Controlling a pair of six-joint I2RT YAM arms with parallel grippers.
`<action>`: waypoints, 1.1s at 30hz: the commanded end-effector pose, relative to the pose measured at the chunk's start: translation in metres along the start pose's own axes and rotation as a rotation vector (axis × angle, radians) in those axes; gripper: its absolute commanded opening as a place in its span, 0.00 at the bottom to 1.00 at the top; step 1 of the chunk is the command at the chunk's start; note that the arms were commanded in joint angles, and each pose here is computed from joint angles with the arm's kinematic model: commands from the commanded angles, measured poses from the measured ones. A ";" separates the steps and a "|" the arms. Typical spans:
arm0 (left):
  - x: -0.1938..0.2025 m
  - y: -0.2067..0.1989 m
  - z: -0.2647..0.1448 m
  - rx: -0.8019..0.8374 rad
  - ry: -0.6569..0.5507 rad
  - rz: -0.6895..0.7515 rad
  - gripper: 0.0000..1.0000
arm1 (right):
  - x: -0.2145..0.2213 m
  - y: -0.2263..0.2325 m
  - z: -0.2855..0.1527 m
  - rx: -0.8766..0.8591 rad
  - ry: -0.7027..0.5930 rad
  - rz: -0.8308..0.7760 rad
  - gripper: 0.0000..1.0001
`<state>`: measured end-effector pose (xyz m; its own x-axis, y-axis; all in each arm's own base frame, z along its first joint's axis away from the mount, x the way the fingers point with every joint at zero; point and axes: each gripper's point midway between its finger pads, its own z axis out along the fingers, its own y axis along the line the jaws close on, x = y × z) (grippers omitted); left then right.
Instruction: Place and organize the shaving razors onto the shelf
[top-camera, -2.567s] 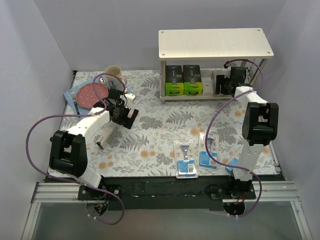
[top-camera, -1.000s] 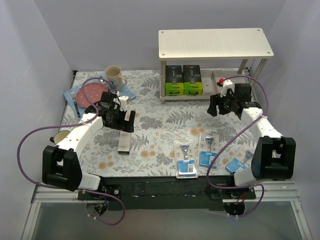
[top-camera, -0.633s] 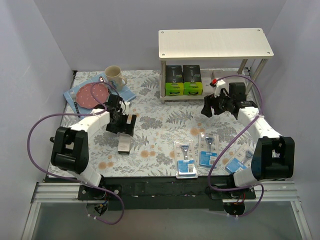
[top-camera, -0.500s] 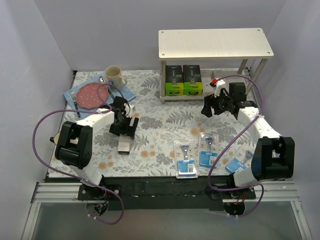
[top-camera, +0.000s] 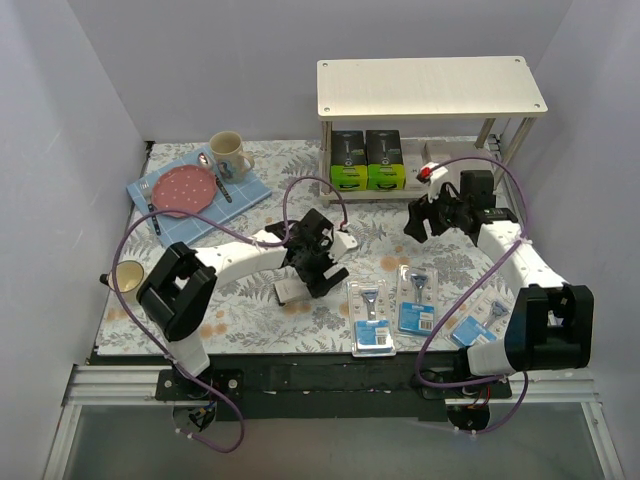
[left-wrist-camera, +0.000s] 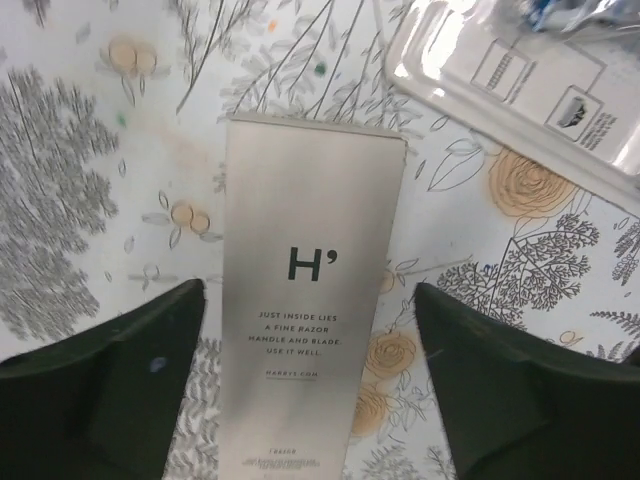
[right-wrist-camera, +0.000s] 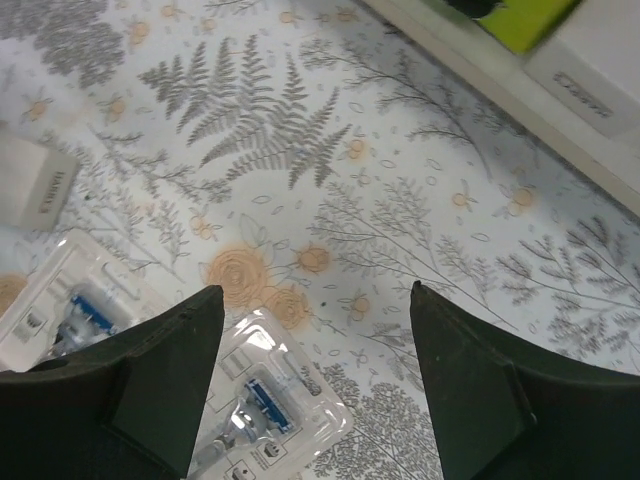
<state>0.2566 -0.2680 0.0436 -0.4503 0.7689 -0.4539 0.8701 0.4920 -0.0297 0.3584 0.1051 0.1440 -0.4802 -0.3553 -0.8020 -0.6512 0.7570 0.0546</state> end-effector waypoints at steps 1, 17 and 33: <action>-0.071 0.018 -0.043 -0.110 -0.254 0.144 0.94 | 0.001 0.043 0.001 -0.251 -0.044 -0.118 0.83; 0.005 0.109 -0.160 -0.355 -0.401 -0.357 0.98 | 0.007 0.220 0.076 -0.782 0.063 -0.755 0.93; 0.043 0.133 -0.195 -0.426 -0.466 -0.510 0.98 | 0.048 0.252 0.122 -0.813 0.192 -0.810 0.86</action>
<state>0.3215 -0.0917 0.1904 -0.5555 0.2387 -0.7965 0.3896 0.9210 0.0043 0.2336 0.3340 0.0467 0.2165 -0.7028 -0.6777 -0.9501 -0.3115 0.0195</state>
